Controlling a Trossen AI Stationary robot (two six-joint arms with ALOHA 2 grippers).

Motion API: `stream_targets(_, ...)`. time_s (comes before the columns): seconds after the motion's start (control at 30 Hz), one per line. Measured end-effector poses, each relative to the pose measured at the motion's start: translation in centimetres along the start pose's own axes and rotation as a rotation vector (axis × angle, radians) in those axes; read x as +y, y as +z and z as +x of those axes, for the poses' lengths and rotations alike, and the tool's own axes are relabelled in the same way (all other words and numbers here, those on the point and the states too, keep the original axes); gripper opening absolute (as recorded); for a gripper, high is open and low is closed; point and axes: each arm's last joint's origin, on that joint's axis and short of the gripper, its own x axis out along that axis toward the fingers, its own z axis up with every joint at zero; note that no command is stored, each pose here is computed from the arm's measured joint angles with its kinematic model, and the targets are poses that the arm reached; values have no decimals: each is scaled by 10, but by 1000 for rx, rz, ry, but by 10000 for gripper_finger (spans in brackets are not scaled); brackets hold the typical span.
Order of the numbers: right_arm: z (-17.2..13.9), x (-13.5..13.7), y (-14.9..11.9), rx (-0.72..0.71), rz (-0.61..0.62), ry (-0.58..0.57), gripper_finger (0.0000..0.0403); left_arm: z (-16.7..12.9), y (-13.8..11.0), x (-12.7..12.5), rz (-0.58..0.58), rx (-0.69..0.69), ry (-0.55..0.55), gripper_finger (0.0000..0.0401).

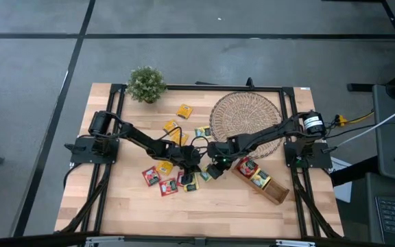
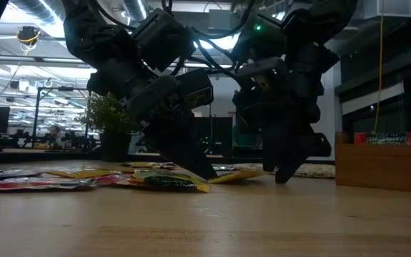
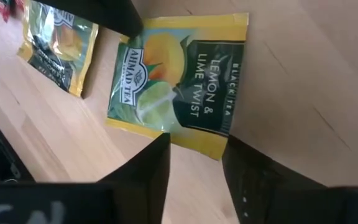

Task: Pick & Place Tea
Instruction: Put the middle yellow tea bag into the middle slot of the wooden organizer

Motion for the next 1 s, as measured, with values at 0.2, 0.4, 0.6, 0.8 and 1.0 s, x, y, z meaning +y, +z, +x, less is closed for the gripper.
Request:
stream_targets(0.2,1,0,1,-30,-25,-14,89,0,0,0,0,3,1,3)
stream_targets(0.4,1,0,2,-42,-50,-17,51,0,0,0,0,4,2,2)
stream_targets(0.6,1,0,2,-44,-59,-18,6,0,0,0,-3,19,-23,18)
stream_targets(0.8,1,0,2,-46,-61,-16,5,-2,-1,-2,12,45,-99,51)
stream_targets(1.0,-4,4,1,-44,-73,-15,4,-21,7,-1,-14,82,-167,79)
